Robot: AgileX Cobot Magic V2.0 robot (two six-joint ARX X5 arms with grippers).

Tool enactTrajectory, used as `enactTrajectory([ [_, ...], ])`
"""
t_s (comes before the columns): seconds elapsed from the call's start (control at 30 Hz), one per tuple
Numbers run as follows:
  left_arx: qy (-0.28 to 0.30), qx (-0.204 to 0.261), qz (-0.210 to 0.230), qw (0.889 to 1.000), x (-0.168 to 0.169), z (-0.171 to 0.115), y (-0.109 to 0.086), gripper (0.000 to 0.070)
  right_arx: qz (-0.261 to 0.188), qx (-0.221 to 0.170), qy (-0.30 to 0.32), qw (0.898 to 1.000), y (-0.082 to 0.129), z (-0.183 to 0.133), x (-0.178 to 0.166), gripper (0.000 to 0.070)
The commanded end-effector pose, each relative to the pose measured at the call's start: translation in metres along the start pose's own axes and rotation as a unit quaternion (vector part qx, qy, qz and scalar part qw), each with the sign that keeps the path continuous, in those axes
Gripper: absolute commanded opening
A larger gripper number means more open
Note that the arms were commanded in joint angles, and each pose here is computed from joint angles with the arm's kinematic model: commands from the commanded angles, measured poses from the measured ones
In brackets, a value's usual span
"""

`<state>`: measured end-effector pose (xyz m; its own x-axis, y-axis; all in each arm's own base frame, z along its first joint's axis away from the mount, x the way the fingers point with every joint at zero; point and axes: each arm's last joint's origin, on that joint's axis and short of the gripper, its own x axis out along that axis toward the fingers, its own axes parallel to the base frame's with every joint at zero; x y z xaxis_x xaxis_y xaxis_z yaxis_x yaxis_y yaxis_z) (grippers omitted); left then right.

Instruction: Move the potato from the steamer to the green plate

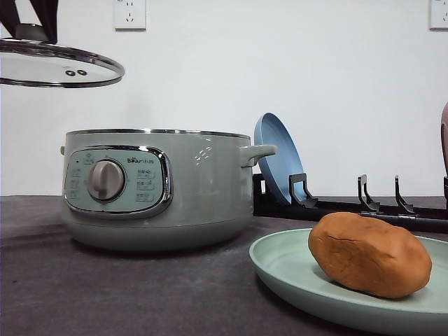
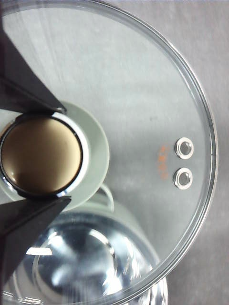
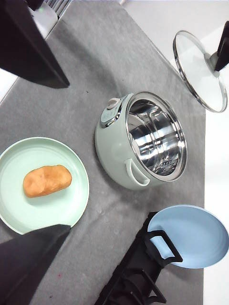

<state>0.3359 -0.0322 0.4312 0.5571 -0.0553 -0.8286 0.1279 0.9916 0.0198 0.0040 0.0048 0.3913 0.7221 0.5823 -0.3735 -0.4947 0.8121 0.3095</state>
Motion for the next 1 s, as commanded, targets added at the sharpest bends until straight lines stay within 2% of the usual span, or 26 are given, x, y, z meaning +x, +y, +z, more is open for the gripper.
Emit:
enactTrajectory([
  [0.0,-0.038,0.003,-0.004,0.999,-0.011,0.006,-0.004,0.0010,0.003,0.006,-0.006,1.000,0.001,0.003,-0.002,0.0579],
  [0.2,-0.038,0.020,-0.024,0.999,-0.012,0.006,-0.027,0.0010,0.003,0.006,-0.006,1.000,0.001,0.003,-0.002,0.0579],
  [0.7,-0.036,0.120,-0.097,0.987,-0.014,-0.005,-0.111,0.0010,0.004,0.006,-0.006,1.000,0.001,0.003,-0.002,0.0579],
  [0.97,-0.035,0.148,-0.115,0.982,-0.013,-0.010,-0.133,0.0010,0.005,0.006,-0.005,1.000,0.001,0.003,-0.002,0.0579],
])
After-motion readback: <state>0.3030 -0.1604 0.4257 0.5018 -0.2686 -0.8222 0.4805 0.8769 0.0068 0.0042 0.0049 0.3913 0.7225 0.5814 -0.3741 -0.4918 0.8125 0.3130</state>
